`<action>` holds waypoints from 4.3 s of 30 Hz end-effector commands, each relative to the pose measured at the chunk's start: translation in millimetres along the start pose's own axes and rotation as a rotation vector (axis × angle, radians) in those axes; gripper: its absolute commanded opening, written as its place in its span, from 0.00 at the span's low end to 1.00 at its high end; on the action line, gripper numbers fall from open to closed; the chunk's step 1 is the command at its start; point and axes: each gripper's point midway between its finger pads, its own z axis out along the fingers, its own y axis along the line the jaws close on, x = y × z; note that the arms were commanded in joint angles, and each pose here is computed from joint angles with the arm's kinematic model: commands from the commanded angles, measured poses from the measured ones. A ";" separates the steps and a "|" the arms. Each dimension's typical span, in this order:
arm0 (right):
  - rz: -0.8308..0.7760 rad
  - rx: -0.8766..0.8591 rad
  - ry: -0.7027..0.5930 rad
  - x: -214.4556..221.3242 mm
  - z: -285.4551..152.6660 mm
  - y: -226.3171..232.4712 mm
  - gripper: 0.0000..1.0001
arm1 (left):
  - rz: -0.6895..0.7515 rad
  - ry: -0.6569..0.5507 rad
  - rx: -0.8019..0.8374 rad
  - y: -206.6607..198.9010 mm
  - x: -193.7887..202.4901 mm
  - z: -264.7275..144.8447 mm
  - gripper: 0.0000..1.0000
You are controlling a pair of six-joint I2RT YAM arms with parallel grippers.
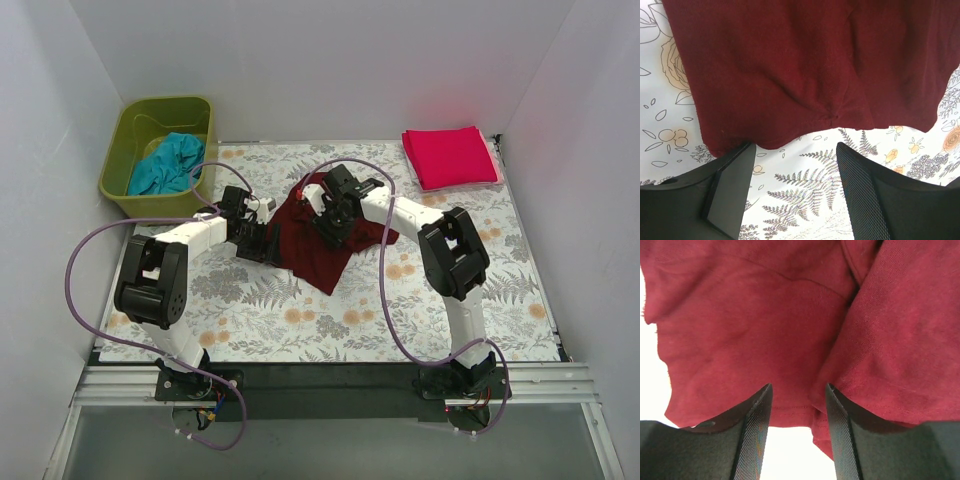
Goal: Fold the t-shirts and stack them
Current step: Flatten the tshirt out
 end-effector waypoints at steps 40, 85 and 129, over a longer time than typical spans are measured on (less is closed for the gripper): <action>0.015 0.266 -0.239 -12.1 -159.5 -79.7 0.01 | 0.083 -0.104 -0.320 93.6 -88.6 -14.7 0.00; 0.085 0.303 -0.197 78.0 -219.9 -113.2 0.01 | 0.716 0.313 -0.096 -5.5 65.6 25.5 0.19; -0.324 1.350 -0.944 -34.1 -646.5 -46.1 0.01 | 0.432 -1.655 -0.582 -116.1 -211.2 -598.8 0.00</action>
